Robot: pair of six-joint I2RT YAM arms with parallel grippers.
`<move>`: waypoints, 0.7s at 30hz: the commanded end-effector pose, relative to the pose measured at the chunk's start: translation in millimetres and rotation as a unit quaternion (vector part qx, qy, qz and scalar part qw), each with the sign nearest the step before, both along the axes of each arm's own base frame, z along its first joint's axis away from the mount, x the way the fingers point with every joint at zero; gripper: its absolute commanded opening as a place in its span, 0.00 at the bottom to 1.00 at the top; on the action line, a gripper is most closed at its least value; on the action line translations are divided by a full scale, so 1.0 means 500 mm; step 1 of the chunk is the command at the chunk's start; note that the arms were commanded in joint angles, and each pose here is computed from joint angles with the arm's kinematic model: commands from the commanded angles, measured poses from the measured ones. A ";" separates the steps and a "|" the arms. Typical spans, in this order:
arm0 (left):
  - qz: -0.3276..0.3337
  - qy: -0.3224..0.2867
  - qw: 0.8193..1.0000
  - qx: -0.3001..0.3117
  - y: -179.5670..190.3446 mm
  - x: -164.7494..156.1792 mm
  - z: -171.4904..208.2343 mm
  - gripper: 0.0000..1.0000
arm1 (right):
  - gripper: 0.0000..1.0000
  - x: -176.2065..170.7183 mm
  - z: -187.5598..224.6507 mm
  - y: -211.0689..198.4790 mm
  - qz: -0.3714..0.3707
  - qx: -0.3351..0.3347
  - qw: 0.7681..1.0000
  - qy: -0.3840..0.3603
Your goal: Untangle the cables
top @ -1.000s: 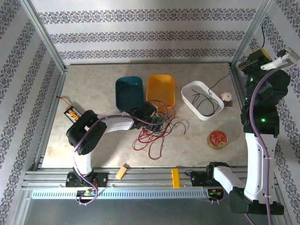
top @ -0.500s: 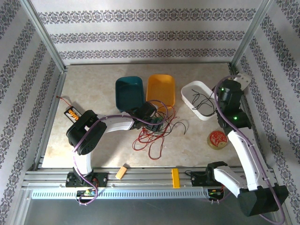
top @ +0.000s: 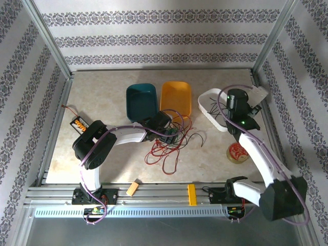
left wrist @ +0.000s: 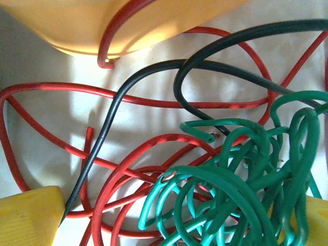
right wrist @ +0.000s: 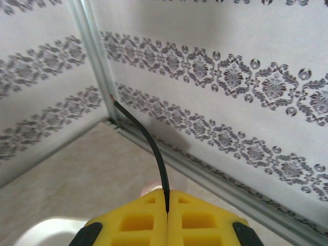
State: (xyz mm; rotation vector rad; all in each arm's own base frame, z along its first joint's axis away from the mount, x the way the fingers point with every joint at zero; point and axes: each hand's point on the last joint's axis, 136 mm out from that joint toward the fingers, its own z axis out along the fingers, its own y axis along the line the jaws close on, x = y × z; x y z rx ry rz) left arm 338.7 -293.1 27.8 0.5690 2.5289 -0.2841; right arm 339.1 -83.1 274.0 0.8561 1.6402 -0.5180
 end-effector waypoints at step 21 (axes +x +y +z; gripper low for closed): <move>0.012 0.069 0.994 0.079 0.077 -0.046 -0.074 0.99 | 0.00 0.138 -0.268 0.086 0.070 0.071 0.973 0.207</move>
